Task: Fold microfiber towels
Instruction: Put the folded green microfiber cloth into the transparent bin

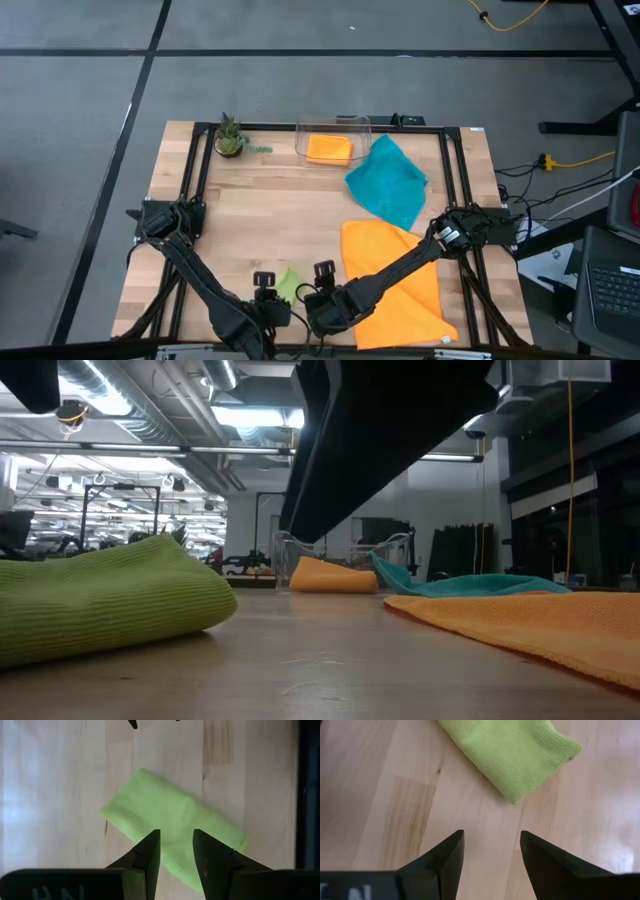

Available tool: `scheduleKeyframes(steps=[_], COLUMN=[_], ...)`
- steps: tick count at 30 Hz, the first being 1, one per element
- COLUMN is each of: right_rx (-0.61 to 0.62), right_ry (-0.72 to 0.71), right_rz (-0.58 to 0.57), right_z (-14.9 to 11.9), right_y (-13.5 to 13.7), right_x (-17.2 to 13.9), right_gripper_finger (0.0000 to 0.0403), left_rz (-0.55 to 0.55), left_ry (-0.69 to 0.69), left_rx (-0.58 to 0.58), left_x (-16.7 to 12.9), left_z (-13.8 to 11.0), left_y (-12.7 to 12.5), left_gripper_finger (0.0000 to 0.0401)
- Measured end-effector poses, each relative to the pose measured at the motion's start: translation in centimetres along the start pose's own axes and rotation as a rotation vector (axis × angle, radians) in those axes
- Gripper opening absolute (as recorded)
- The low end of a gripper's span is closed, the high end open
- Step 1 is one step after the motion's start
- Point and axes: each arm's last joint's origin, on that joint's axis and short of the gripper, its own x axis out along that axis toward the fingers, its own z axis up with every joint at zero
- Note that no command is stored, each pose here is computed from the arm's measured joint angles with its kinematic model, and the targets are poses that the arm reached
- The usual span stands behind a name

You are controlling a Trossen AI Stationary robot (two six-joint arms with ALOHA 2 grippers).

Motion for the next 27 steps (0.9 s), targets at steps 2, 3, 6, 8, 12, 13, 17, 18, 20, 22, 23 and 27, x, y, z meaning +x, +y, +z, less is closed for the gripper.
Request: scheduleKeyframes(steps=[2, 3, 6, 8, 12, 13, 17, 18, 20, 22, 23, 27], right_rx=[0.001, 0.001, 0.001, 0.001, 0.002, 0.003, 0.010, 0.012, 0.014, 0.014, 0.014, -0.029], right_ry=[0.001, 0.000, 0.001, -0.001, -0.003, -0.003, -0.007, -0.010, -0.015, -0.022, -0.025, -0.032], right_rz=[0.007, 0.008, 0.009, 0.009, 0.009, 0.009, 0.010, 0.011, 0.012, 0.014, 0.014, 0.014], right_z=[0.0, 0.0, 0.0, 0.0, 0.0, 0.1, 0.1, 0.1, 0.2, 0.2, 0.3, 0.4], right_y=[0.0, 0.0, 0.0, 0.0, 0.0, 0.0, 0.0, 0.0, 0.0, 0.1, 0.1, 0.0], right_x=[0.0, 0.0, 0.0, 0.0, 0.0, 0.0, 0.0, 0.0, 0.0, 0.0, 0.0, 0.0], right_gripper_finger=[0.0197, 0.0197, 0.0197, 0.0197, 0.0197, 0.0197, 0.0197, 0.0197, 0.0197, 0.0197, 0.0197, 0.0197], left_rz=[-0.007, -0.010, -0.024, -0.020, -0.008, 0.005, 0.040, 0.042, 0.042, 0.044, 0.044, 0.043], left_ry=[-0.006, -0.009, -0.021, -0.015, -0.003, 0.011, 0.083, 0.102, 0.107, 0.109, 0.109, 0.103], left_rx=[-0.021, -0.035, -0.041, -0.033, 0.064, 0.116, 0.241, 0.248, 0.243, 0.246, 0.238, 0.148], left_x=[0.0, 0.0, 0.0, 0.0, 0.0, 0.0, -0.1, -0.1, -0.2, -0.3, -0.3, -0.5], left_z=[0.1, 0.1, 0.2, 0.2, 0.1, 0.0, -0.7, -0.9, -1.0, -1.2, -1.3, -1.4], left_y=[-0.1, -0.1, -0.2, -0.2, -0.1, 0.1, 0.6, 0.7, 0.6, 0.5, 0.5, 0.3], left_gripper_finger=[0.0109, 0.0110, 0.0111, 0.0111, 0.0109, 0.0109, 0.0109, 0.0109, 0.0109, 0.0109, 0.0109, 0.0109])
